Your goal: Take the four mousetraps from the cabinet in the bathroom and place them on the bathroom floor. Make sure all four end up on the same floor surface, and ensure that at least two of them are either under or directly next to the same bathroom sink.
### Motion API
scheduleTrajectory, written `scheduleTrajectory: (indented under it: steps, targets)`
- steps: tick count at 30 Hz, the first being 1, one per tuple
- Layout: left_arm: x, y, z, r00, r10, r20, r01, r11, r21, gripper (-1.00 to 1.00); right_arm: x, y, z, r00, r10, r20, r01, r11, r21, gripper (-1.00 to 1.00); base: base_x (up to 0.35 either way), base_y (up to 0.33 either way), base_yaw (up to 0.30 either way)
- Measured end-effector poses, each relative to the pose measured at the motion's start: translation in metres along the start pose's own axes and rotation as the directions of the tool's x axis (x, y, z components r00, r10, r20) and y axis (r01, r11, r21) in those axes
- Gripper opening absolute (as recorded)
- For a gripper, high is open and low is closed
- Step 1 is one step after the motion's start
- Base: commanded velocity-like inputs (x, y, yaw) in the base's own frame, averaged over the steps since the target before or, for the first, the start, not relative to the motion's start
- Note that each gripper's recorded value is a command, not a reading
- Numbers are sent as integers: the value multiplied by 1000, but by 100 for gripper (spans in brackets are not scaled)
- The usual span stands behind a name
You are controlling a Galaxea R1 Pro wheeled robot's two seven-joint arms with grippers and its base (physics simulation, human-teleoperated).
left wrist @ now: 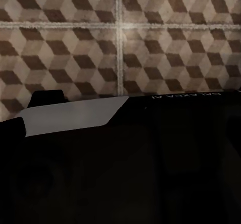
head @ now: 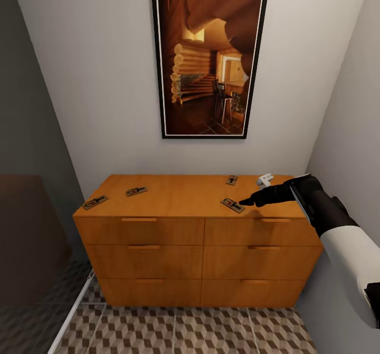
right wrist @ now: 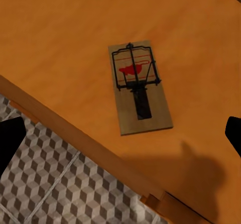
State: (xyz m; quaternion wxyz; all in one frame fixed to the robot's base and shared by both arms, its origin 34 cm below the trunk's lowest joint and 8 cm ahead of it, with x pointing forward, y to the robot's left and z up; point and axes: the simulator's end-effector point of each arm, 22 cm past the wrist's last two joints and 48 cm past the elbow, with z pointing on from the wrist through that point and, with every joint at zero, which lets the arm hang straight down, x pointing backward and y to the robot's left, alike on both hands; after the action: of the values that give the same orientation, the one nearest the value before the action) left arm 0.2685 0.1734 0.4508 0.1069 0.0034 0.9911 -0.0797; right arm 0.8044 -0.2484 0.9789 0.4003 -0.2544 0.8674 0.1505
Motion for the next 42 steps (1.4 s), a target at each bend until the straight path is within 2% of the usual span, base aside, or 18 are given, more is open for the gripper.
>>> scheduleTrajectory:
  steps: [10, 42]
  targets:
    - [3, 0, 0, 1000, -2, -9, 2, 1000, 0, 100, -3, -9, -3, 999, 42, 32, -42, 999, 1, 100, 0, 0, 0]
    - [9, 0, 1, 1000, -4, -22, 4, 1000, 0, 100, 2, -13, 2, 998, 52, 25, -52, 999, -2, 100, 0, 0, 0]
